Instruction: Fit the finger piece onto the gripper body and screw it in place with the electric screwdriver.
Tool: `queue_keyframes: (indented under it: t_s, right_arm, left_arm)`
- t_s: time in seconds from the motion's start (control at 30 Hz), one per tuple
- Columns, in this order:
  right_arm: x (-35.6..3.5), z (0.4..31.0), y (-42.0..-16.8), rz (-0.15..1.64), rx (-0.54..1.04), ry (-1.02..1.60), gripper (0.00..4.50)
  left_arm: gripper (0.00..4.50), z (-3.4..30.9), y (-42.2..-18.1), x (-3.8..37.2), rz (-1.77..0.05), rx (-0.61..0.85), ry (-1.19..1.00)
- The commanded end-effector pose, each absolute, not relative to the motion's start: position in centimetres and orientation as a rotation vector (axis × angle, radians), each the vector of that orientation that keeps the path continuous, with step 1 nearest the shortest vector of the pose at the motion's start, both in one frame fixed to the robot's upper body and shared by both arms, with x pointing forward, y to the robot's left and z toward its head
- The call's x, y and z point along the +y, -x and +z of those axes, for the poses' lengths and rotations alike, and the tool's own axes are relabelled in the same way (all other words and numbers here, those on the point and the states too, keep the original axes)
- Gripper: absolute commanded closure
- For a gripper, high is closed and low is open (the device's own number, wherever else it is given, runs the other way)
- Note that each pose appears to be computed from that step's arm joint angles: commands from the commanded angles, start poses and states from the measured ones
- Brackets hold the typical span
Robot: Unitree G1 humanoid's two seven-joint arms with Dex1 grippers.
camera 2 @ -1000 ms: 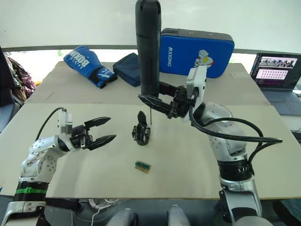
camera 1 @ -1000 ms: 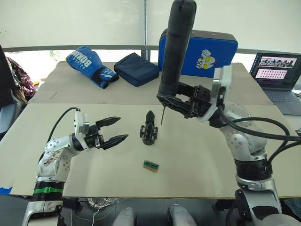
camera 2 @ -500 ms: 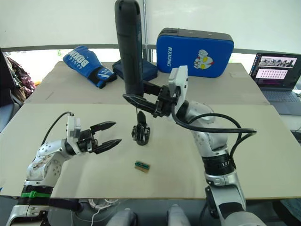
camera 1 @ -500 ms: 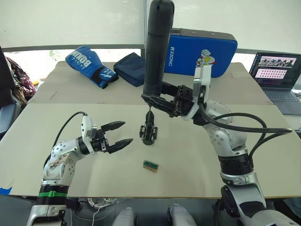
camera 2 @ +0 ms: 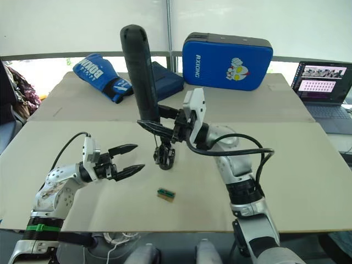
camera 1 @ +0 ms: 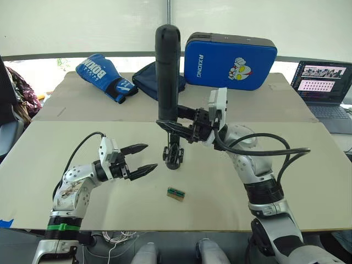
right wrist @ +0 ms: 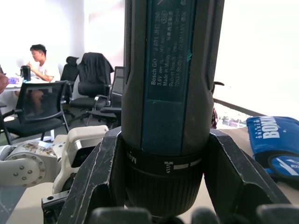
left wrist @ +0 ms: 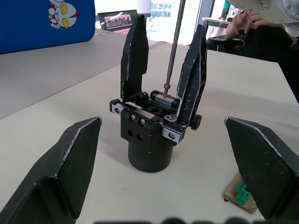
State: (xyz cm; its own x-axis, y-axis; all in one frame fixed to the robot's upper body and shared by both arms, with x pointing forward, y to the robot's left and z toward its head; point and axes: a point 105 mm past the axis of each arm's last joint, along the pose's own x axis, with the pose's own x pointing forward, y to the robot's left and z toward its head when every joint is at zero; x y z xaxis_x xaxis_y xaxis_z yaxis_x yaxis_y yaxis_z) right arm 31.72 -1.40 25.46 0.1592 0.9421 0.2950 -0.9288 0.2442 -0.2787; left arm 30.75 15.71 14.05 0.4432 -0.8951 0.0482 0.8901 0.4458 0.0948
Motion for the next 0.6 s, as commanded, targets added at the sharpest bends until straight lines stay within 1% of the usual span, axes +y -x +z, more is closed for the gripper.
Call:
queue_keyframes:
  t_s: [0.03,0.6]
  right_arm:
    - [-1.56,27.13,-31.09,1.345,-0.549,0.066,2.57]
    - [-0.96,26.33,-31.03,1.361,-0.526,0.036,2.57]
  left_arm:
    - [0.00,14.56,-30.51,15.44,-1.117,-0.118,-0.092]
    - [0.00,14.05,-30.14,15.25,-1.119,-0.102,-0.091]
